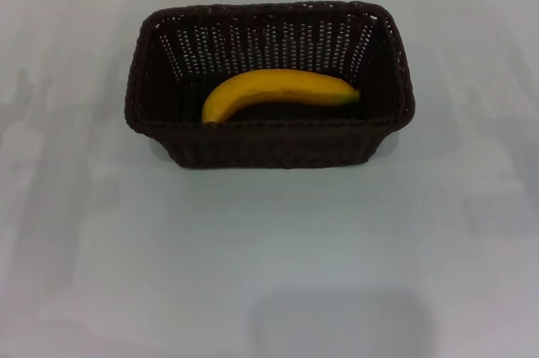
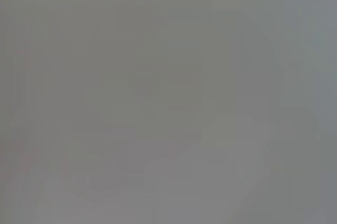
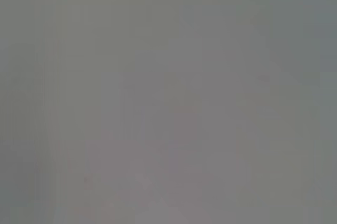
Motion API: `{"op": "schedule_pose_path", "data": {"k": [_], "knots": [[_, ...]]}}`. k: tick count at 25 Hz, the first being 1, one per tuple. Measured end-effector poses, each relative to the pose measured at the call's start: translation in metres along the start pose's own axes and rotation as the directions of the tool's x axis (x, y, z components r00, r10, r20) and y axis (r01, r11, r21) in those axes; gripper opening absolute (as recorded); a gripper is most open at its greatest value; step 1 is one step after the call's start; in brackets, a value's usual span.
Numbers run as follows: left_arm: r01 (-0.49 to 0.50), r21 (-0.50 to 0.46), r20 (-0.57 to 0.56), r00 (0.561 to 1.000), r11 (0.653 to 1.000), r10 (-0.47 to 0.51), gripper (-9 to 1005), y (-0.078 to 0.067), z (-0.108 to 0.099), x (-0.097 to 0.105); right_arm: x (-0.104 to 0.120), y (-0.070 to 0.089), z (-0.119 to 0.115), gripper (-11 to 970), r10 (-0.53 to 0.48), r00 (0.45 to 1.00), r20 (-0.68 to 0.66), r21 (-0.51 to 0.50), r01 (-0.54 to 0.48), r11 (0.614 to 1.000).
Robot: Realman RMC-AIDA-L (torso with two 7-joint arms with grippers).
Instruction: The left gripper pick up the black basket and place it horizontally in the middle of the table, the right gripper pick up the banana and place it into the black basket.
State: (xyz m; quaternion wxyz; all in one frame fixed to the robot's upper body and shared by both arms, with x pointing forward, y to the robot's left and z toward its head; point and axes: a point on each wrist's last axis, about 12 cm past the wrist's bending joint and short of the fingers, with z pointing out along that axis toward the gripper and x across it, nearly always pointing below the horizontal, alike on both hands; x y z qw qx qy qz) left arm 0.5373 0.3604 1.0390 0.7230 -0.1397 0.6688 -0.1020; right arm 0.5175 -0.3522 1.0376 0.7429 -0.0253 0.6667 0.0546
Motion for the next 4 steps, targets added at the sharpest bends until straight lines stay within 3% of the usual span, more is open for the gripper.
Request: {"op": "schedule_pose_path", "data": {"k": [4], "knots": [[0.004, -0.006, -0.002, 1.0, 1.0, -0.004, 875, 0.0005, -0.0009, 0.0009, -0.0003, 0.0, 0.0025, 841, 0.008, 1.0, -0.001, 0.006, -0.008, 1.0]]}}
